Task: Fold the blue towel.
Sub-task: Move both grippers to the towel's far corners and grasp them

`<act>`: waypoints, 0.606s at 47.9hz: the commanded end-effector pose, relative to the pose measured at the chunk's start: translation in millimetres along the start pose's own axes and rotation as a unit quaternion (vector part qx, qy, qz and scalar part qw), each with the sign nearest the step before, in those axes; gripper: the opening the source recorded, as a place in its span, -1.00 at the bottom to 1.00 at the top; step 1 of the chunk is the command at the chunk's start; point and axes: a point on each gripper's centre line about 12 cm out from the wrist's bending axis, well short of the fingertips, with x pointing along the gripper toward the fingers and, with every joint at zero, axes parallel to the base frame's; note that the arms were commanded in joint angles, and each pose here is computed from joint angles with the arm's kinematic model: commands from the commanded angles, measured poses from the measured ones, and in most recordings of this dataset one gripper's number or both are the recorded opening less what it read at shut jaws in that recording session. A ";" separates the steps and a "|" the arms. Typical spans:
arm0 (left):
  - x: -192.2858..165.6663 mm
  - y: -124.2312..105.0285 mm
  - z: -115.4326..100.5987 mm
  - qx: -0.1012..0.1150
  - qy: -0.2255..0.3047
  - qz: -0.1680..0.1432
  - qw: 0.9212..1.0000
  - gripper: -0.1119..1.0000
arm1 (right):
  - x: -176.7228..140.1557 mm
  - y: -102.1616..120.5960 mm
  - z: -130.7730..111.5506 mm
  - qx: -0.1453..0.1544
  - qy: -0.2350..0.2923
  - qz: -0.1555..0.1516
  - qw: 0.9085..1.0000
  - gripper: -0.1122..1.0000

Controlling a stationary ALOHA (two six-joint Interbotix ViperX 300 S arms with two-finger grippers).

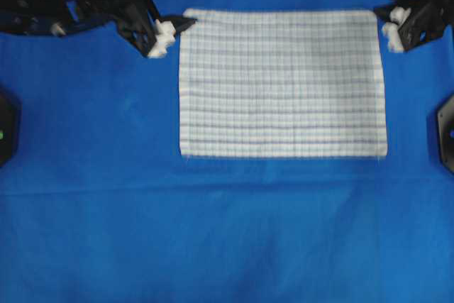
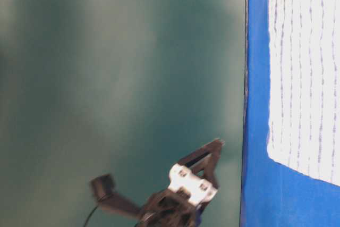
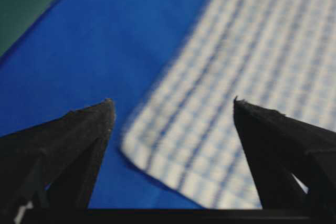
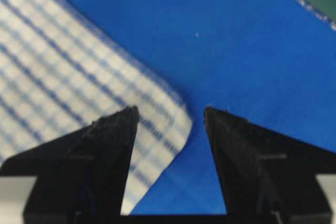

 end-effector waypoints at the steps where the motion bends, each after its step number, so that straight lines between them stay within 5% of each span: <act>1: 11.4 11.3 -0.4 -0.006 0.001 0.013 1.000 0.79 | 11.2 -4.0 3.2 -0.001 -0.004 -0.004 1.000 0.24; 29: 65.7 24.4 -42.0 -0.011 0.046 0.026 0.999 0.64 | 59.1 -18.1 -21.5 -0.002 0.049 -0.013 0.999 0.22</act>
